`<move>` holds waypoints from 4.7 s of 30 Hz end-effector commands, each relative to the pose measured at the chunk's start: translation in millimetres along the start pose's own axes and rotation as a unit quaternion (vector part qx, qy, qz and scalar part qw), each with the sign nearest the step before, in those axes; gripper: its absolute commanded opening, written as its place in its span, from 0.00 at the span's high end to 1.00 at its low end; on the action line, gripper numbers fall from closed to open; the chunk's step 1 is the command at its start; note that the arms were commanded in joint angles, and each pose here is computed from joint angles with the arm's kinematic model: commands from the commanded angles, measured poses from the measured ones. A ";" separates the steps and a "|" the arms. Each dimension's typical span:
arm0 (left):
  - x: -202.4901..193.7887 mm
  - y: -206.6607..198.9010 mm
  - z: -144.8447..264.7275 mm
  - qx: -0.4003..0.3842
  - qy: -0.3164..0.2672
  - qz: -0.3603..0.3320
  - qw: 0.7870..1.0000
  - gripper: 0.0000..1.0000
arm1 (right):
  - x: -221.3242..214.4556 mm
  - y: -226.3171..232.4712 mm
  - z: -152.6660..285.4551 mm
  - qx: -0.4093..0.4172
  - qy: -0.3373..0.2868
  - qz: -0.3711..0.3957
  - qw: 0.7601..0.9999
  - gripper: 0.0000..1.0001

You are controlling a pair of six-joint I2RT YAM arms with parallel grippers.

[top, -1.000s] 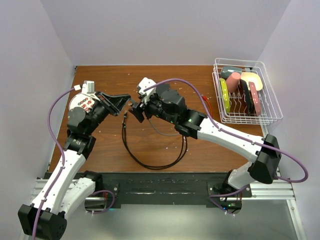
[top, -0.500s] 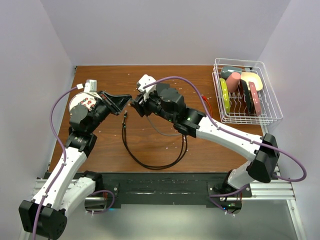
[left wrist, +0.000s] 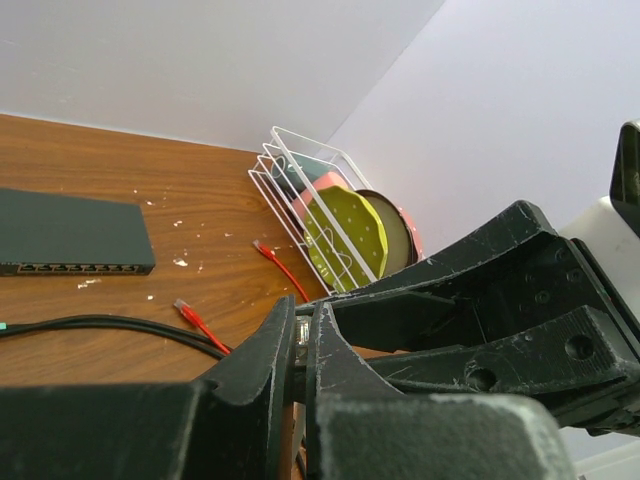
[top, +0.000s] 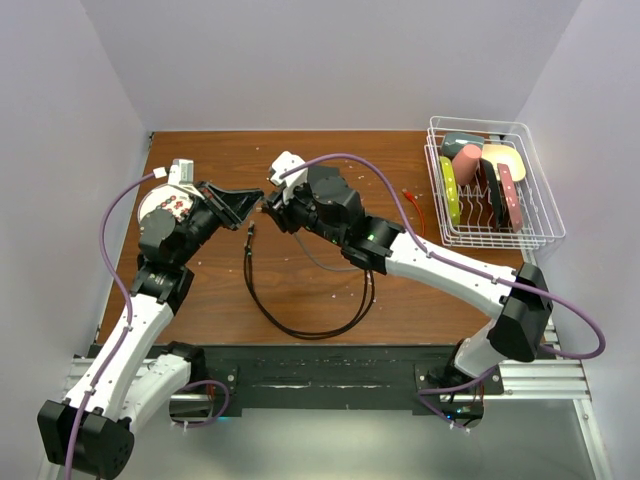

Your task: Insert the plug into the switch port

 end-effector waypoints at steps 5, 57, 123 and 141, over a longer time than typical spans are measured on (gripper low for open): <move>14.6 -26.8 -1.0 -0.040 -0.012 -0.019 0.999 1.00 | 27.9 -14.7 3.2 -0.034 -0.037 -0.007 0.999 0.94; -66.6 342.2 -215.4 0.263 0.131 -0.109 0.950 0.18 | -312.4 -252.3 -88.8 -0.272 0.244 -0.272 0.890 1.00; -50.3 281.2 -97.2 0.231 0.080 -0.086 0.966 0.23 | -200.0 -130.5 -58.7 -0.048 0.231 -0.126 0.964 1.00; -76.0 295.6 -90.6 0.159 0.114 -0.046 0.980 0.24 | -254.9 -38.1 -49.1 0.096 0.326 -0.135 0.931 1.00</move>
Point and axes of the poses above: each gripper's point midway between its finger pads, its own z axis back along the fingers, its own y axis along the line the jaws close on, x = y × z, the point moved 1 cm from there along z, back along the fingers, and after that the axes turned 12 degrees about z, right-handed, at the moved point
